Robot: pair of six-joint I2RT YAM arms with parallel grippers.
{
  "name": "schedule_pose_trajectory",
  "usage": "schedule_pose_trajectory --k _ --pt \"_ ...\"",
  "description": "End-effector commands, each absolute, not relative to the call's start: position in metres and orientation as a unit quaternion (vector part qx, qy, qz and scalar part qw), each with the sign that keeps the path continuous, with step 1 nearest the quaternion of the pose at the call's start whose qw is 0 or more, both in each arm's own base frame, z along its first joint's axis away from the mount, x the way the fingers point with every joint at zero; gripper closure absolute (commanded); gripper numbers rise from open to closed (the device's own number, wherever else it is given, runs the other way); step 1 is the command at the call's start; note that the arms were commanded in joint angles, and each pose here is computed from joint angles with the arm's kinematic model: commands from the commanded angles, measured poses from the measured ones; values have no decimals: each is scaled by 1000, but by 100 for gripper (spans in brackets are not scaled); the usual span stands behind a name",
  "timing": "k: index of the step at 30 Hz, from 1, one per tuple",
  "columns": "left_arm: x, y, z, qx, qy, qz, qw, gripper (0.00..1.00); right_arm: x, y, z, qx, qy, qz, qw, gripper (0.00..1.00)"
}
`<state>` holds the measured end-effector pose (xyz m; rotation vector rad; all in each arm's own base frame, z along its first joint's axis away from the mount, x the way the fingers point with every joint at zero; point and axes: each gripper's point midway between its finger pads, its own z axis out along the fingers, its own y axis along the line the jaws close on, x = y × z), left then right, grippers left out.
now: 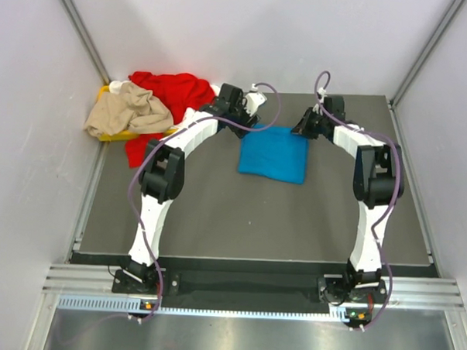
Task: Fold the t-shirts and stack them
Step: Fold the tshirt, then neatly place the folded tshirt to the corner
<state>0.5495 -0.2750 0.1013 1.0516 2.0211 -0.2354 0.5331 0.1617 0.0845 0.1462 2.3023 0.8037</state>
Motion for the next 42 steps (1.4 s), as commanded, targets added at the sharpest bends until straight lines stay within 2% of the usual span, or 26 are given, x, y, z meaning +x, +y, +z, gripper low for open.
schedule_pose_trajectory --k 1,9,15,17,19,20,21,22,23,24,25,26,29,35,38,39,41,42 --pt "543 -269 135 425 791 -89 431 32 564 157 82 74 874 326 354 98" --pt "535 -264 135 433 792 -83 422 32 600 134 74 137 860 320 374 98" --pt "530 -259 136 433 795 -77 417 32 614 122 87 150 858 305 386 94" --pt "526 -256 139 431 798 -74 414 32 612 107 100 155 864 275 392 88" --pt "519 -250 145 426 805 -71 407 32 599 97 103 146 877 242 387 69" --pt "514 -246 142 424 809 -71 400 32 593 91 127 145 873 226 407 62" --pt "509 -242 150 419 811 -71 403 32 585 87 132 143 875 219 408 49" --pt "505 -239 153 415 813 -71 402 32 565 86 116 143 887 211 386 40" --pt "498 -233 144 412 821 -71 390 31 554 85 133 139 883 211 395 34" --pt "492 -230 154 410 819 -73 395 31 543 86 131 136 887 210 389 28" --pt "486 -227 154 410 820 -76 392 31 522 84 112 139 899 204 362 27" --pt "474 -222 143 411 826 -81 377 31 513 83 118 139 898 205 364 27" --pt "455 -212 157 409 818 -85 394 31 486 95 89 137 907 233 323 27" --pt "429 -202 154 406 821 -91 390 31 474 113 47 143 912 277 265 33" --pt "421 -201 157 403 821 -97 393 31 478 127 41 143 905 316 247 42" --pt "420 -200 159 400 821 -99 394 31 479 128 41 145 904 321 244 50" --pt "418 -200 159 398 823 -102 393 31 482 131 39 148 900 332 242 57" --pt "417 -200 160 395 824 -103 394 31 483 131 39 149 898 335 242 64"
